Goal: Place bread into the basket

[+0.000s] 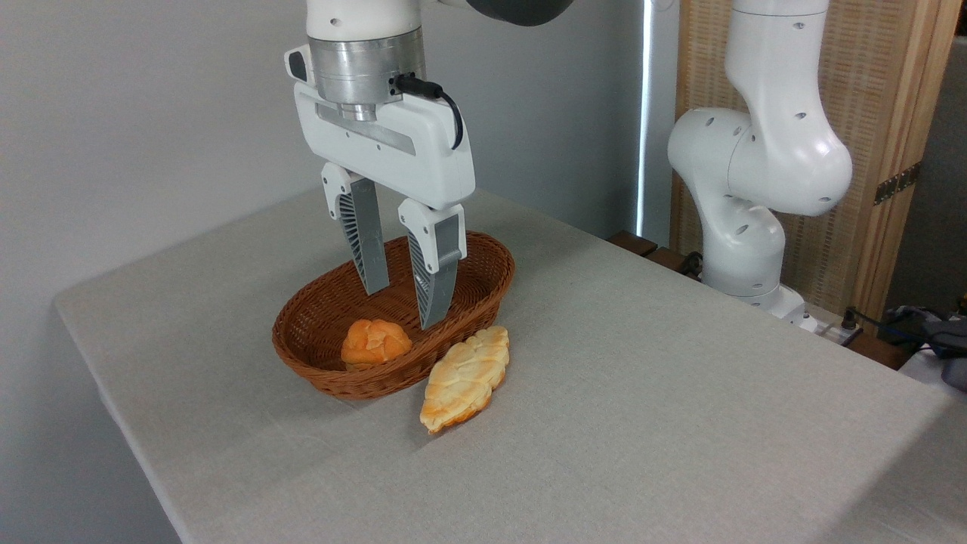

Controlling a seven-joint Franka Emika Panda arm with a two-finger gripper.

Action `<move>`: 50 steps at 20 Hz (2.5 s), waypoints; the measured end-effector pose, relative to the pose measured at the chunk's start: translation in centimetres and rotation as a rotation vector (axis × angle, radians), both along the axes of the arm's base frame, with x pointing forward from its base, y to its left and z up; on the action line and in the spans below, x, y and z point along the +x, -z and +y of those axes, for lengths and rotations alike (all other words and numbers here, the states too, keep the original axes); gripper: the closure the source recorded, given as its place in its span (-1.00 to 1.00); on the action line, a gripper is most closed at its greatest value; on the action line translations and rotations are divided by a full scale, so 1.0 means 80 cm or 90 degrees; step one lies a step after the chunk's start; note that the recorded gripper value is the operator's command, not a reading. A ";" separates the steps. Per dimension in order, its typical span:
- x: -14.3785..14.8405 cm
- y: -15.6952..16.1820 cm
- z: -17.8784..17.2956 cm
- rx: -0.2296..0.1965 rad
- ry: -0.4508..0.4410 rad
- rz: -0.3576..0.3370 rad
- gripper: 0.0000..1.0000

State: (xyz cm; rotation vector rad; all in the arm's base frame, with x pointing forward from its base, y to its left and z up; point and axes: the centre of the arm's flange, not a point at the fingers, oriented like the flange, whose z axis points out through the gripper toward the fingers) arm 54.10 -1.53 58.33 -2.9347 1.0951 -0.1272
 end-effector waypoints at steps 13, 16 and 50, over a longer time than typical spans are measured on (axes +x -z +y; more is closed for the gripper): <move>0.000 0.000 0.001 0.000 -0.001 0.000 -1.00; 0.000 0.000 0.001 0.000 -0.001 0.000 -1.00; 0.018 0.218 0.074 -0.184 -0.174 0.141 -1.00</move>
